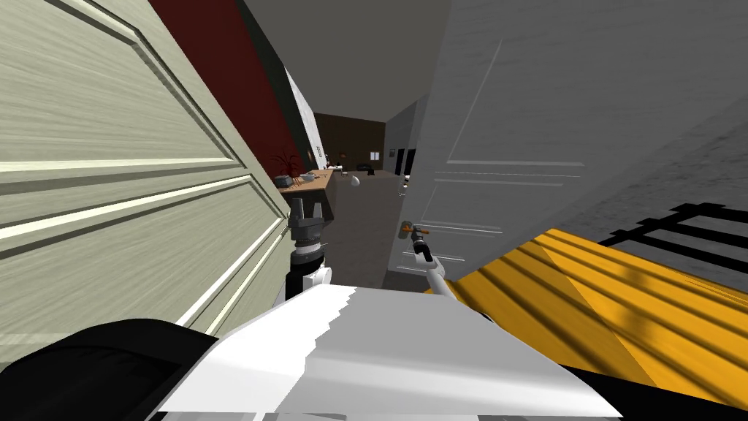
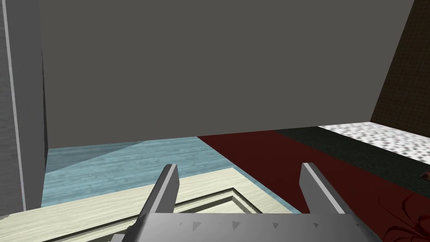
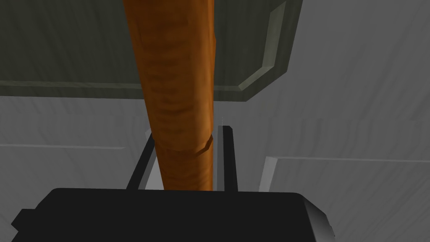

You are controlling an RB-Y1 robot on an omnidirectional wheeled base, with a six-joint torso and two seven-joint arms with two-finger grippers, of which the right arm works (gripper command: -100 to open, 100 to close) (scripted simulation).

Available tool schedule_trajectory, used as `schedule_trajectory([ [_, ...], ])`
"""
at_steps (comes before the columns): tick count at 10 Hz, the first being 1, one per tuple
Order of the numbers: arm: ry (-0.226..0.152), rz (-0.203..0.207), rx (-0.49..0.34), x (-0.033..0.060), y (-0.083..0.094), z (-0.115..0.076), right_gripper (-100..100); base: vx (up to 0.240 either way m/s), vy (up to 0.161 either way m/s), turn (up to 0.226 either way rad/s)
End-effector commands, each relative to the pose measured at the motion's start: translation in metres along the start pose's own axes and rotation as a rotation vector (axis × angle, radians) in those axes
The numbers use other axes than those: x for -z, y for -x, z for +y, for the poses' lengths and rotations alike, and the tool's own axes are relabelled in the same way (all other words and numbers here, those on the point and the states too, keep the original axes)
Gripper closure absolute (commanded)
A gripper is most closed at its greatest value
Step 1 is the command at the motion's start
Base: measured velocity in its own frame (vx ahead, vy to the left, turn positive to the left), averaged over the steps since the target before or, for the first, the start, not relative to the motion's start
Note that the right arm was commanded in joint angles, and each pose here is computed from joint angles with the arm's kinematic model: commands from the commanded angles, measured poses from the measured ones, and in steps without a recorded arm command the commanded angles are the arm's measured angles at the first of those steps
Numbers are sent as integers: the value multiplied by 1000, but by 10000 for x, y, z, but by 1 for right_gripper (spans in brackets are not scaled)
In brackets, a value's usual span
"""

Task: Push the door open

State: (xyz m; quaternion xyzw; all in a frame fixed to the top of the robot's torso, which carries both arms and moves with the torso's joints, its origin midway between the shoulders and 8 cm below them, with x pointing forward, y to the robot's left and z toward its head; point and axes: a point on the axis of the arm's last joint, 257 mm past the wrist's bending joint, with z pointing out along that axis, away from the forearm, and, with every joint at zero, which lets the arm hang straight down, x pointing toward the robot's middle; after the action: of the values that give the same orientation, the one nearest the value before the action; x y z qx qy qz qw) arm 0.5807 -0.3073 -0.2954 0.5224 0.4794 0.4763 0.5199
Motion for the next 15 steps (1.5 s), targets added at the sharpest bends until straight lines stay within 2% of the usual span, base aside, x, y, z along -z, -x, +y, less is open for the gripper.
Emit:
schedule_trajectory([
  [1, 6, -17, -1, -22, 89, 30, 100, 159, 85, -55],
  [2, 0, -11, -2, -17, 54, -9, 100, 76, 33, -24],
  [3, 5, -29, -1, -24, 153, 10, 100, 116, 36, -44],
  [8, 5, -77, 0, -7, 411, 10, 100, 177, 55, -47],
  [15, 4, -166, 0, 53, 885, 12, 100, 194, 65, -65],
])
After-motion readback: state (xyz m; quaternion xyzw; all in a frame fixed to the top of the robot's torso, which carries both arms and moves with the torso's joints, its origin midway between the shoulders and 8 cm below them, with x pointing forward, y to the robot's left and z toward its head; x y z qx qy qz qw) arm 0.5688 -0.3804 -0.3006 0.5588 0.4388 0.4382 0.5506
